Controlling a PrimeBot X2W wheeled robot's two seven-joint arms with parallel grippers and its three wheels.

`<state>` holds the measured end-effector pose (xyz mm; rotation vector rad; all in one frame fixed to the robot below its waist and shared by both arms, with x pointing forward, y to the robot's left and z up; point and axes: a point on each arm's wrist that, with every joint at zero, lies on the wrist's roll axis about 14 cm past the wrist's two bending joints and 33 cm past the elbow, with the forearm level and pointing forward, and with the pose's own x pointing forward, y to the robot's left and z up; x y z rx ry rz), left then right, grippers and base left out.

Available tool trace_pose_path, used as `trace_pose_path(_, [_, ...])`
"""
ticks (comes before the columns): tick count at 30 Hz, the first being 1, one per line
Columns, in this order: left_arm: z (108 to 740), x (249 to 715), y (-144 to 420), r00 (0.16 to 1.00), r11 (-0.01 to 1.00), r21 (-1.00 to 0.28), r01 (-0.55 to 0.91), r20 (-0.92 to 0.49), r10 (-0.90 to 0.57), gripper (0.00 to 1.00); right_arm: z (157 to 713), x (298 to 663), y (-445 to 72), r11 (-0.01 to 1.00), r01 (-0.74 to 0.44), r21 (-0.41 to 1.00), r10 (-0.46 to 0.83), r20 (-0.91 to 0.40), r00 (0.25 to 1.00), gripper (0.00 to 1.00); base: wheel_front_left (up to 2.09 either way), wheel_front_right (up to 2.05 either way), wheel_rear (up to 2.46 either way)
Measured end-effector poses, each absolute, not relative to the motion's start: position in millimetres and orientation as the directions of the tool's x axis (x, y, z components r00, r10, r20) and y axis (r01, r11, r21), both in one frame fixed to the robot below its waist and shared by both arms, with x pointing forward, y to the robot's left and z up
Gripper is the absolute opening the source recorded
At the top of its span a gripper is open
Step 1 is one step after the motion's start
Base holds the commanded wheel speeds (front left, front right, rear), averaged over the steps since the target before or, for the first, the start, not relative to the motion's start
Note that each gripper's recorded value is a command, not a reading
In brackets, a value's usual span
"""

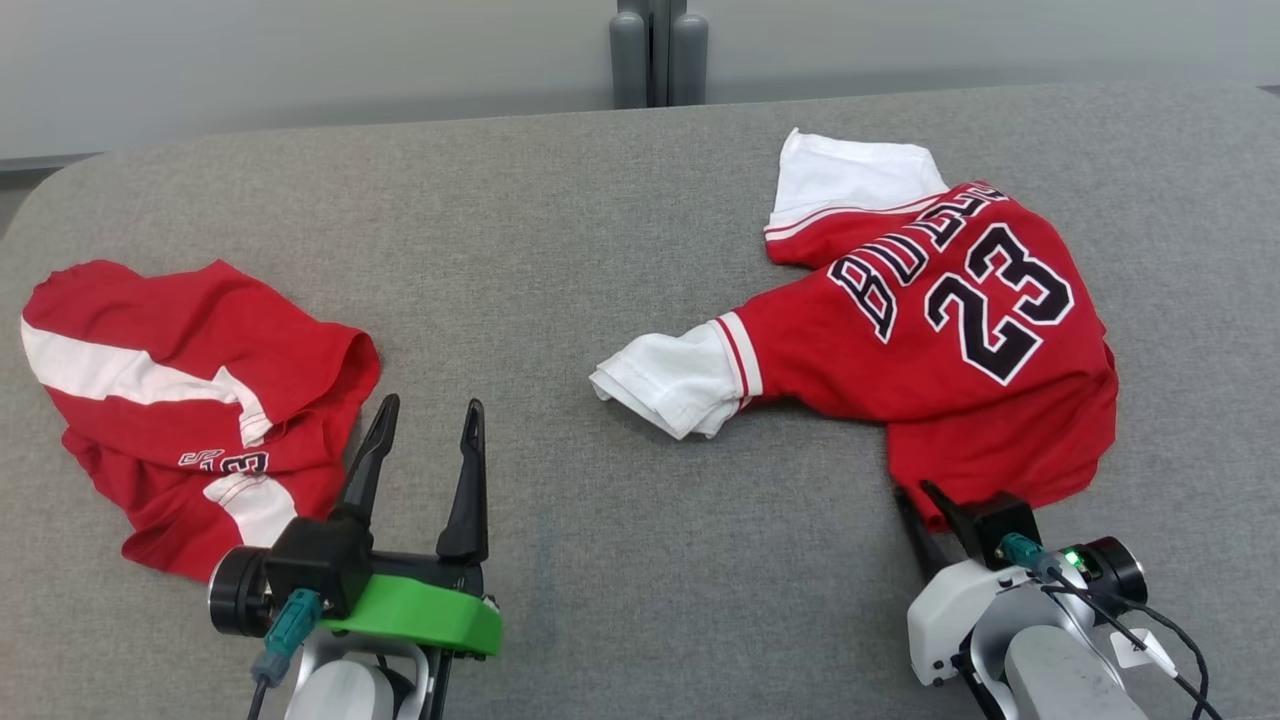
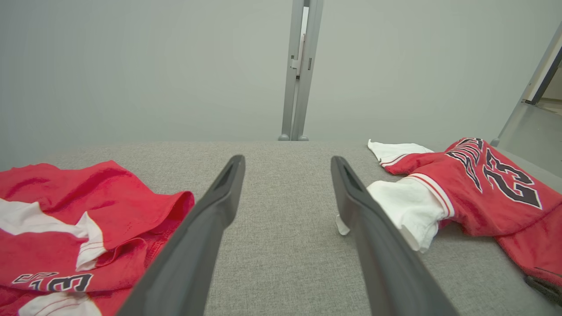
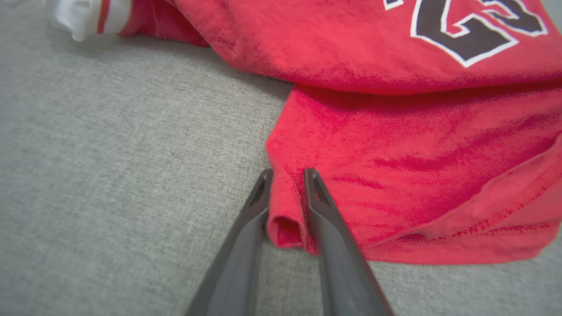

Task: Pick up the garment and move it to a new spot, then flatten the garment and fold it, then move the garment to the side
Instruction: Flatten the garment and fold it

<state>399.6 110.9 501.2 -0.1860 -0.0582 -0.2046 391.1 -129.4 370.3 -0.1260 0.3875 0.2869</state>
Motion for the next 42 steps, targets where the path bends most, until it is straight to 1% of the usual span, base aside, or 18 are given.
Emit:
trace_pose_path(7, [507,402,103,0.972,0.957,-0.177,0.229,0.094,-0.215,1.0,376,387,-159,0.966,-0.236,-0.104,0.181,-0.38,0.907,0.0,0.0,0.0,0.0])
trace_pose_path(14, [511,405,88,0.962,0.947,-0.18,0.268,0.108,-0.251,1.0,379,361,-236,0.973,-0.107,-0.202,0.021,-0.385,0.923,0.0,0.0,0.0,0.0])
trace_pose_path(18, [512,404,79,0.955,0.939,-0.184,0.292,0.111,-0.275,1.0,386,345,-277,0.966,-0.028,-0.259,-0.077,-0.386,0.919,0.0,0.0,0.0,0.0])
trace_pose_path(21, [514,404,75,0.951,0.935,-0.183,0.304,0.115,-0.287,1.0,394,339,-298,0.959,0.034,-0.281,-0.14,-0.368,0.919,0.0,0.0,0.0,0.0])
trace_pose_path(25, [515,404,71,0.948,0.932,-0.183,0.313,0.119,-0.295,1.0,396,330,-321,0.945,0.1,-0.311,-0.221,-0.383,0.897,0.0,0.0,0.0,0.0])
trace_pose_path(26, [515,404,71,0.948,0.932,-0.183,0.314,0.119,-0.296,1.0,397,328,-325,0.941,0.113,-0.317,-0.237,-0.385,0.892,0.3,0.0,0.0,0.0])
trace_pose_path(27, [515,404,71,0.948,0.931,-0.183,0.314,0.119,-0.296,1.0,398,327,-327,0.938,0.123,-0.323,-0.248,-0.379,0.892,1.0,0.0,0.0,0.0])
trace_pose_path(29, [515,404,70,0.947,0.931,-0.183,0.316,0.119,-0.298,1.0,402,332,-316,0.947,0.137,-0.291,-0.237,-0.346,0.908,1.0,0.0,0.0,0.0])
trace_pose_path(33, [514,404,69,0.946,0.93,-0.184,0.319,0.117,-0.302,1.0,412,349,-273,0.976,0.094,-0.194,-0.146,-0.273,0.951,1.0,0.0,0.0,0.0])
trace_pose_path(38, [513,405,66,0.944,0.927,-0.184,0.328,0.114,-0.311,1.0,455,375,-221,0.997,-0.005,-0.071,-0.003,-0.104,0.995,1.0,0.0,0.0,0.0])
trace_pose_path(41, [511,404,61,0.938,0.921,-0.186,0.344,0.11,-0.328,1.0,487,382,-204,0.998,-0.05,-0.045,0.051,0.006,0.999,1.0,0.0,0.0,0.0])
trace_pose_path(42, [511,404,59,0.937,0.919,-0.186,0.349,0.109,-0.333,1.0,492,381,-202,0.998,-0.055,-0.04,0.056,0.021,0.998,1.0,0.0,0.0,0.0])
